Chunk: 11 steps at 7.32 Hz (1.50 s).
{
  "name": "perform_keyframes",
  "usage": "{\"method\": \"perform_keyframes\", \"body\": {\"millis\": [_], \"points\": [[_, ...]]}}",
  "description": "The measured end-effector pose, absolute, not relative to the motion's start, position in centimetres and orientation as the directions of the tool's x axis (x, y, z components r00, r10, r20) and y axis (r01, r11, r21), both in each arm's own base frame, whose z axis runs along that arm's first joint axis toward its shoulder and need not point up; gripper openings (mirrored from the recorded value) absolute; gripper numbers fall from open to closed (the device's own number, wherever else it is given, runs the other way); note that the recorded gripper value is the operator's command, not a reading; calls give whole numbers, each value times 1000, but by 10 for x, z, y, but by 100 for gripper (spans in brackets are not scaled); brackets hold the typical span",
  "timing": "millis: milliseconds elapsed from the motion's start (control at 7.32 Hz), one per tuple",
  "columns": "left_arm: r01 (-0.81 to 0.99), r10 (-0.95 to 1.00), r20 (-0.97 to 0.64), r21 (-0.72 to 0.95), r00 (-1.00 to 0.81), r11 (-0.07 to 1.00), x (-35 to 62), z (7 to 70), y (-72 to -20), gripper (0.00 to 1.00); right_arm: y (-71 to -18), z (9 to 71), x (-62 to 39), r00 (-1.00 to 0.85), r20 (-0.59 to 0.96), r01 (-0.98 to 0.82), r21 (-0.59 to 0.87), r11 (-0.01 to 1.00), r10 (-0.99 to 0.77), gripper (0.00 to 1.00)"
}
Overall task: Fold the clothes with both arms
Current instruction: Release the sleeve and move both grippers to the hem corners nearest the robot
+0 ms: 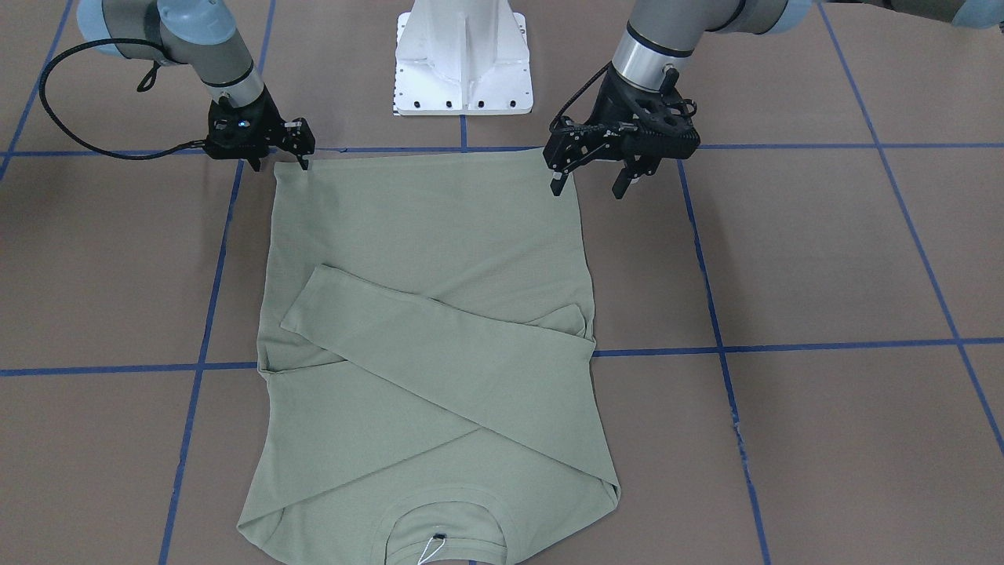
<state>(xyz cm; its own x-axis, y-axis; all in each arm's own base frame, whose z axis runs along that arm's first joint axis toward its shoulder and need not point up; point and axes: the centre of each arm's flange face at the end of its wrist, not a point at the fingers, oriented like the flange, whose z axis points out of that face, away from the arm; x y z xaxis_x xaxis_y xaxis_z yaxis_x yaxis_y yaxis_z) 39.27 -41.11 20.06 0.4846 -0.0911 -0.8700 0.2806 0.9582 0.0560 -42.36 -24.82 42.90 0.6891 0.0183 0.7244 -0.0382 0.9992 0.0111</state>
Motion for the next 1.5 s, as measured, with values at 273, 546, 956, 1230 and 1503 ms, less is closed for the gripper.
{"method": "perform_keyframes", "body": {"millis": [273,546,956,1230,1503], "points": [[281,-93,-868,55,488,958,393,203,-411,100,-248,430,-424,689,724,-35,8,999,18,17],[282,-96,-866,54,491,958,393,205,-411,100,-248,429,-423,687,727,-32,6,999,18,0],[282,-101,-860,51,500,958,394,212,-412,100,-249,422,-419,675,737,-40,13,999,18,0],[284,-150,-848,0,508,959,400,228,-400,100,-249,408,-414,654,756,-44,21,999,13,0],[259,-255,-820,-136,512,956,441,246,-347,100,-247,390,-408,624,781,-44,29,999,4,0]]}}
